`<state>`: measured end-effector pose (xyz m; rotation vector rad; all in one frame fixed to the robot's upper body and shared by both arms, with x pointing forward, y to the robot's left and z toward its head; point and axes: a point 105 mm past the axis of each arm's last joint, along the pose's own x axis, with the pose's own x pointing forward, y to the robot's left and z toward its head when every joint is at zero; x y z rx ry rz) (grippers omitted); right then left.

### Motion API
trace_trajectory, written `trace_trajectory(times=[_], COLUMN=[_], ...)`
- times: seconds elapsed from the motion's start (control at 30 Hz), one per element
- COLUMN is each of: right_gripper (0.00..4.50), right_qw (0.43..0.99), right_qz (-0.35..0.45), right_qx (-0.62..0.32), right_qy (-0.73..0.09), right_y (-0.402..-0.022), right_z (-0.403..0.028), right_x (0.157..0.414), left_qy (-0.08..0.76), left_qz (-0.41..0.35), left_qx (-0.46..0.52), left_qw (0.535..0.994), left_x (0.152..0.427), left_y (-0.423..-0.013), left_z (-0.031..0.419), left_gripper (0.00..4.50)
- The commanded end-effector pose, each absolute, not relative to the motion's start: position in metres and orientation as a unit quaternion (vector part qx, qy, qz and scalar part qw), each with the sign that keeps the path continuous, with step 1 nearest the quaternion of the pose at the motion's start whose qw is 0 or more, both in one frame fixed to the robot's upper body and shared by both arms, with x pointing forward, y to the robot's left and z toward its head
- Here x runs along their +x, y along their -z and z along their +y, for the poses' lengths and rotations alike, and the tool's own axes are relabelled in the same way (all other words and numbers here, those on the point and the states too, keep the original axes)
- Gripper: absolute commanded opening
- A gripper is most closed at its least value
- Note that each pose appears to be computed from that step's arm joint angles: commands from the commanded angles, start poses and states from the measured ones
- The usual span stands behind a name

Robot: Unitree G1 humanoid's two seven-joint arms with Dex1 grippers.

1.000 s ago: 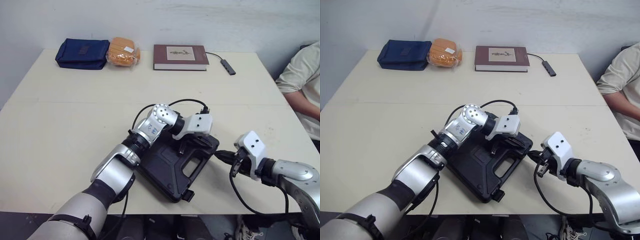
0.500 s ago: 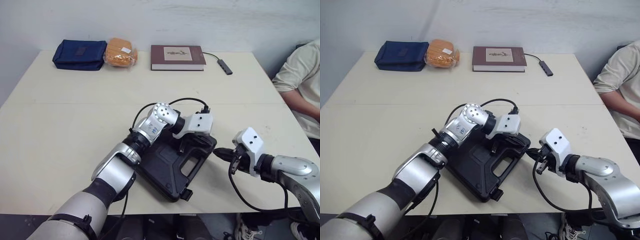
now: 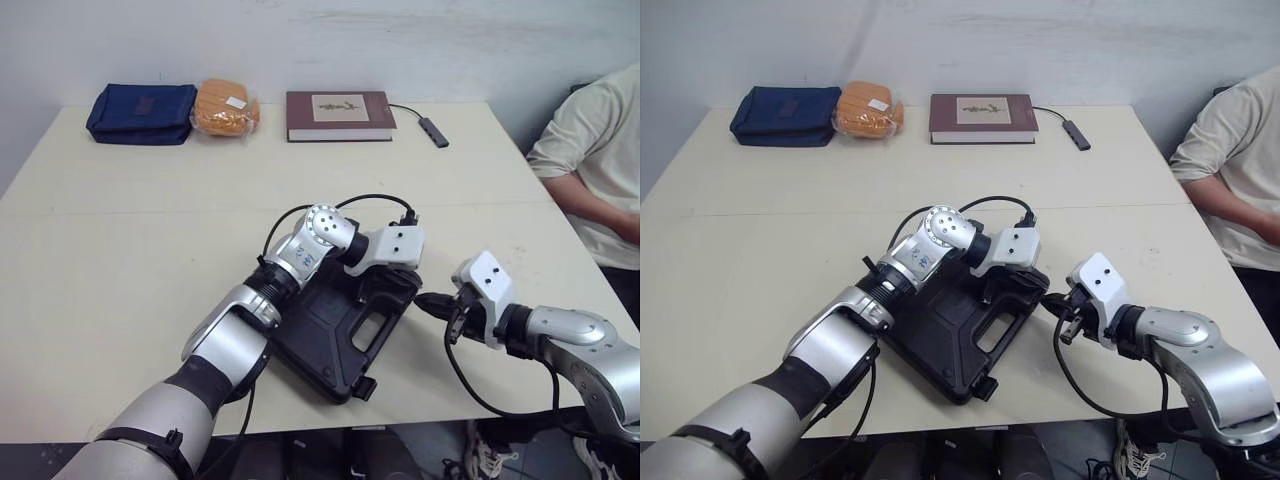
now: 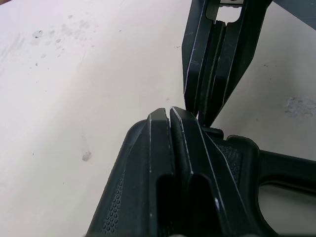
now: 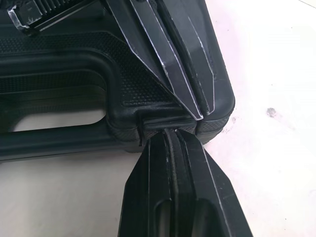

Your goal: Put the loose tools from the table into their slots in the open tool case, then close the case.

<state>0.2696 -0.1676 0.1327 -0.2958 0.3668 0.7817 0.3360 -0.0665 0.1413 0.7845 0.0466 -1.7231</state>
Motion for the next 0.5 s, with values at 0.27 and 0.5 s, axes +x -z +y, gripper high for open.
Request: trace_trajectory(times=[0.27, 0.5], right_gripper=[0.0, 0.0], right_qw=[0.894, 0.886], right_qz=[0.184, 0.194], right_qx=[-0.187, -0.172], right_qy=[-0.364, -0.383], right_y=[-0.147, -0.149], right_z=[-0.2, -0.202], right_x=[0.243, 0.223], left_qy=[0.737, 0.781], left_qz=[0.074, 0.049], left_qx=[0.249, 0.226], left_qw=[0.624, 0.58], left_x=[0.345, 0.313], left_y=[-0.149, -0.191], left_z=[-0.015, 0.022], left_gripper=[0.07, 0.07])
